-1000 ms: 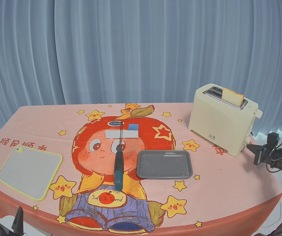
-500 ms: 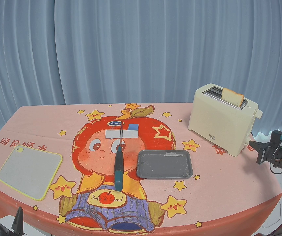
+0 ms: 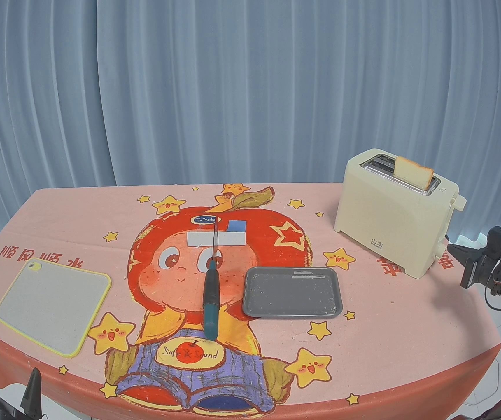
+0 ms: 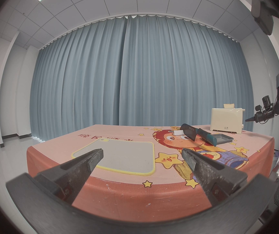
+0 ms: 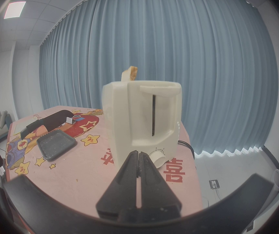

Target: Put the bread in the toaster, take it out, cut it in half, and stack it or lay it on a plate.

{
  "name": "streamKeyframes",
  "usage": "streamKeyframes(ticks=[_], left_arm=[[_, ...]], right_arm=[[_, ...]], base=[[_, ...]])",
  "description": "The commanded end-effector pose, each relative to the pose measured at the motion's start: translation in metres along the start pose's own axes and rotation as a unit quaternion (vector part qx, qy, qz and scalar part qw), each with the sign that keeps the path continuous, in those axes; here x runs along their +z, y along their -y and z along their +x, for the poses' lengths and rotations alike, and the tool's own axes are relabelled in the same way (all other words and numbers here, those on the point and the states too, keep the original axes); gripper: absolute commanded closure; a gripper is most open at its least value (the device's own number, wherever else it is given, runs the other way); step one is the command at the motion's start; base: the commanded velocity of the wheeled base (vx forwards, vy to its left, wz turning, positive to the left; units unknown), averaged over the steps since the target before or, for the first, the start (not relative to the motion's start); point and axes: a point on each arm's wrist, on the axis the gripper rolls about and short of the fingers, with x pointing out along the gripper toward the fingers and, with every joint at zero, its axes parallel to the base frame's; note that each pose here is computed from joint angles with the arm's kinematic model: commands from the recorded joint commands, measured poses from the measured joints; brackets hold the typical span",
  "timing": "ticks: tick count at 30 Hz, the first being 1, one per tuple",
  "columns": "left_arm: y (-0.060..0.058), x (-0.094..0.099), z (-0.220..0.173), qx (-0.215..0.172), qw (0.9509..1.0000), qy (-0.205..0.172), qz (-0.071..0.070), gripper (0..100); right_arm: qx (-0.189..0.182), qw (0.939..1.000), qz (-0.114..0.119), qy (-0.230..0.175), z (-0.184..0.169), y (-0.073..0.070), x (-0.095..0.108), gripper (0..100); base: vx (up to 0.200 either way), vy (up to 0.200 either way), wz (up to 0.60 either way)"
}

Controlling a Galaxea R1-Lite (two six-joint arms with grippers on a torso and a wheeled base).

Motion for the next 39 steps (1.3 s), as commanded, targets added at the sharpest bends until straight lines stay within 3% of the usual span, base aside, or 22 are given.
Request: streamKeyframes(ticks=[1, 39], left_arm=[[0.000, -0.005, 0.001, 0.000, 1.0000, -0.006, 0.000, 0], [0.000, -0.005, 0.001, 0.000, 1.0000, -0.006, 0.000, 0]], right_arm=[[0.000, 0.9998, -0.008, 0.018, -0.006, -0.003, 0.007, 100], [0.015, 0.9934, -0.050, 0.102, -0.039, -0.024, 0.035, 100]], base=[[0.000, 0.000, 0.00], [0.000, 0.000, 0.00]])
